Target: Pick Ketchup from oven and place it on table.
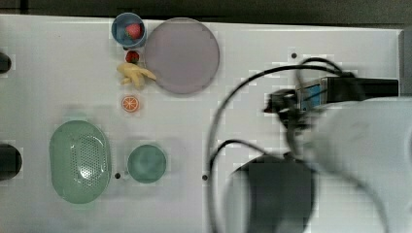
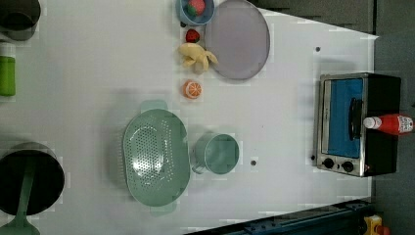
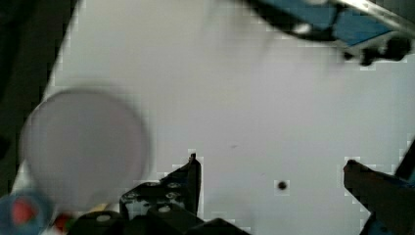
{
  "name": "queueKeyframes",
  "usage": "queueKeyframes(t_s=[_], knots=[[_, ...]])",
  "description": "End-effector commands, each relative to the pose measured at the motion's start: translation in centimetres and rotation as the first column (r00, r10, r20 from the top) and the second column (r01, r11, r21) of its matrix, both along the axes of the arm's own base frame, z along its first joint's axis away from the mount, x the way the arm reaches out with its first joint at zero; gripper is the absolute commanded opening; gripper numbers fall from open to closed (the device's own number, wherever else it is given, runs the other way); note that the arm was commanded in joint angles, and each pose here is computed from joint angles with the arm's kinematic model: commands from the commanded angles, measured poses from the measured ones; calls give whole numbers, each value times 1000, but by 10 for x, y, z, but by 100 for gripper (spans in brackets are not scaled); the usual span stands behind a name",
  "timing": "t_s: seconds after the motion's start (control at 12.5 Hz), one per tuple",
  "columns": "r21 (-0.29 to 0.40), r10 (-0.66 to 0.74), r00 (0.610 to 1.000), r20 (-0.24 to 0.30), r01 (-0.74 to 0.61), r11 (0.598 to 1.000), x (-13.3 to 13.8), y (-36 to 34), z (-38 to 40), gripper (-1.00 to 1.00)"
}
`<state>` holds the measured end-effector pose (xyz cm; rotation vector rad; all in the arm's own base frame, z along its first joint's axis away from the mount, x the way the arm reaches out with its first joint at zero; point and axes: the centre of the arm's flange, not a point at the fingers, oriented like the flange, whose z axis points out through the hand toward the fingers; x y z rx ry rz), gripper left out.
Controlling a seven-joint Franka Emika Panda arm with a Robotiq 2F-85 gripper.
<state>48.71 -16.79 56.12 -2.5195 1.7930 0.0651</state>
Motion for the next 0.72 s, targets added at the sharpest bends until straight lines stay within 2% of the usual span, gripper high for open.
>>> queueKeyframes(t_s=[0.08, 0.16, 0.32, 0.48, 0.72], knots=[[14, -195, 981, 4, 194, 981, -19, -83, -32, 100], [2, -236, 972, 16, 236, 972, -21, -104, -43, 100], [-57, -323, 942, 91, 329, 943, -20, -157, -67, 100], [-103, -370, 921, 124, 382, 918, -22, -189, -87, 100], [-134, -416, 906, 80, 424, 896, -31, -217, -113, 100]])
